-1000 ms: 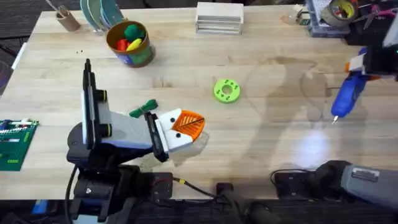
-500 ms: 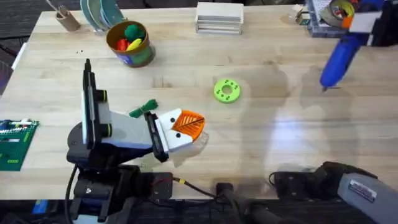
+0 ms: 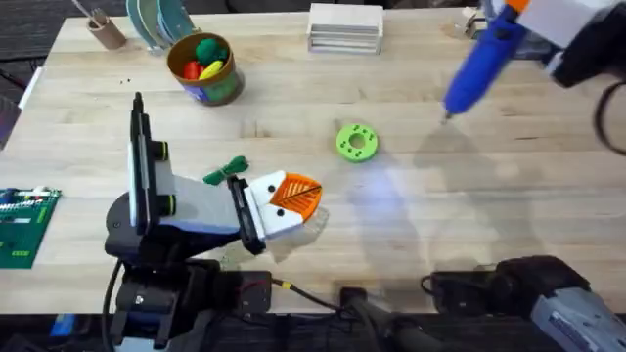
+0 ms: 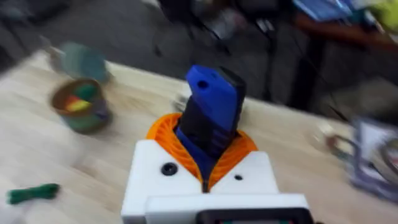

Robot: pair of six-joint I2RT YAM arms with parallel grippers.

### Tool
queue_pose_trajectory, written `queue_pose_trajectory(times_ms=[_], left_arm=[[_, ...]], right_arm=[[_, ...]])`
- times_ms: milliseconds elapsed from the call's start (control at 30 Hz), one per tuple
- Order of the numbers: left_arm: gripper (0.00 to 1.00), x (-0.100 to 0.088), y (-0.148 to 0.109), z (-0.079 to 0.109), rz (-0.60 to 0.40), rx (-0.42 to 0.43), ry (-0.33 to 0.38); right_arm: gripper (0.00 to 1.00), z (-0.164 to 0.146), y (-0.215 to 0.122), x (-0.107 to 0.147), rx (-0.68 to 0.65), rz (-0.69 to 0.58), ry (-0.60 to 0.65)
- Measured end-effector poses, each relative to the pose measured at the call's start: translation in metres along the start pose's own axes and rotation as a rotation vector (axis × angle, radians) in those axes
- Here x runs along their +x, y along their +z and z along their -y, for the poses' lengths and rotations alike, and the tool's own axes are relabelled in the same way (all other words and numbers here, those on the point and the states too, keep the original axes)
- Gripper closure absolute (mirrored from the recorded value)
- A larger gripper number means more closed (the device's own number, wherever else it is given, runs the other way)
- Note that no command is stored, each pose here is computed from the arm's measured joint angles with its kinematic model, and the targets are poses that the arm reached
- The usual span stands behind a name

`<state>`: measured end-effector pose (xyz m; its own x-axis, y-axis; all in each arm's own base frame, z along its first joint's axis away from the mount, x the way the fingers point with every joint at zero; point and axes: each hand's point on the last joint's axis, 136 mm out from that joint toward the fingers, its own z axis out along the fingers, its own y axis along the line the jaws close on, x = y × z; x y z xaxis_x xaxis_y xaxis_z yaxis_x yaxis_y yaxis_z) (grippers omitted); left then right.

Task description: Pick up the gripper from the table and insert it into the empty holder that is missing its gripper. Then pick up a screw, insert it into the mounting hole, and use the screwdriver to tighten it. Finally, clean up the table by picking up the vegetable and placing it into the bucket.

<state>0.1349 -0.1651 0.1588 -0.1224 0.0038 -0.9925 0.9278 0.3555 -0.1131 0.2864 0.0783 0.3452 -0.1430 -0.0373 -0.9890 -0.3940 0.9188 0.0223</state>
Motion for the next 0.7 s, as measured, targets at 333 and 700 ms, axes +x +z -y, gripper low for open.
queue_pose_trajectory(times_ms=[333,700], left_arm=[[0.984,0.0,0.0,0.0,0.0,0.0,0.0],[0.984,0.0,0.0,0.0,0.0,0.0,0.0]], right_arm=[[0.972,-0.124,-0.007,-0.052,-0.44,0.31,-0.025],[0.972,-0.237,0.005,-0.048,-0.775,0.383,-0.013]])
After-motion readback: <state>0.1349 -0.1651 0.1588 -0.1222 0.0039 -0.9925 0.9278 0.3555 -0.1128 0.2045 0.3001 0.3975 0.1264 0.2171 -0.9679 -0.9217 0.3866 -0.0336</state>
